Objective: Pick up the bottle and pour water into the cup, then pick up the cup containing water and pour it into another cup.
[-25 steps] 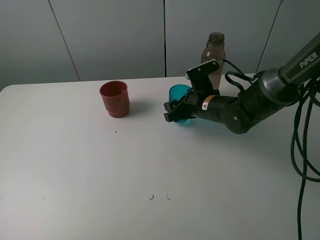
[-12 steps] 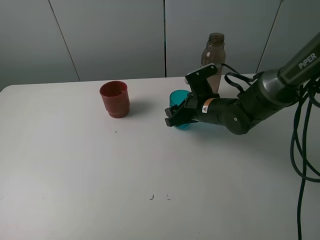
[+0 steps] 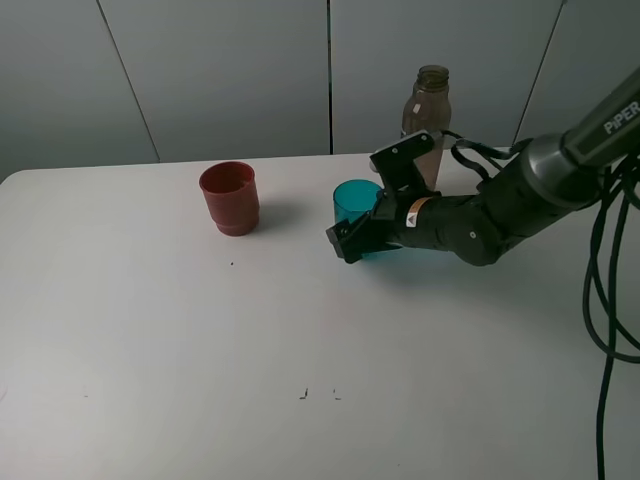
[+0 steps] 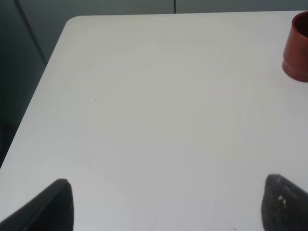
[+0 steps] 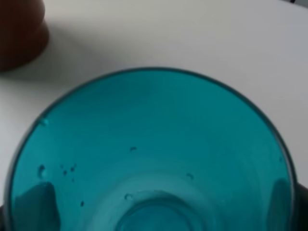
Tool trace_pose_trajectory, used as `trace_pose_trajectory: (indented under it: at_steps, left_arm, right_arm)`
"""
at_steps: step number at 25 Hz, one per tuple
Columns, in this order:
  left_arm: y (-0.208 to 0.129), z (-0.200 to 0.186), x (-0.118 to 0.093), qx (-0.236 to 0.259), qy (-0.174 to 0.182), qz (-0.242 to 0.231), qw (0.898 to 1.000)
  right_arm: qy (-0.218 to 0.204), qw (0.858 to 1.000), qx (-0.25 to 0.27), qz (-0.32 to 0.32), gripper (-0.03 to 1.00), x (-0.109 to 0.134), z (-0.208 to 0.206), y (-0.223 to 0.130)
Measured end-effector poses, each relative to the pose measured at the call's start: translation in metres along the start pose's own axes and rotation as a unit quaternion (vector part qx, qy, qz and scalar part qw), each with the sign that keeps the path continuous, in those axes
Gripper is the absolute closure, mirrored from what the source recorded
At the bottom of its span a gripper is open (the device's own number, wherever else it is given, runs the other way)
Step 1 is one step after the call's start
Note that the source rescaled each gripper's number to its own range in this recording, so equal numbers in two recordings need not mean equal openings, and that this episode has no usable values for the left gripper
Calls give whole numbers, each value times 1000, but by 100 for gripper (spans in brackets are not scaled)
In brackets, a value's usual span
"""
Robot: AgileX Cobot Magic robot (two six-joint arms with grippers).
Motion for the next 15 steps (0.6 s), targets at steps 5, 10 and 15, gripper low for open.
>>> trace_pose_trajectory:
  at_steps: [5, 10, 15]
  left_arm:
    - [0, 0, 0, 0, 0, 0, 1000]
    - [0, 0, 0, 0, 0, 0, 1000]
    - [0, 0, 0, 0, 0, 0, 1000]
  right_arm:
    - [-4, 997, 76, -1, -3, -2, -20, 4]
    - [-10, 987, 162, 0, -3, -4, -52, 10]
    - [-19, 980, 200, 0, -3, -7, -94, 28]
Point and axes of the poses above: a point on each arm's last joint axis where the gripper is mounted, z pointing out along that axis toward the gripper, x along the wrist's bending axis when the last joint is at zero, y = z × x, the point moved 1 cm from there along z, pointing out along that axis toward the gripper, and after that the axes turned 4 degrees about -z, right-handed, at the moved point
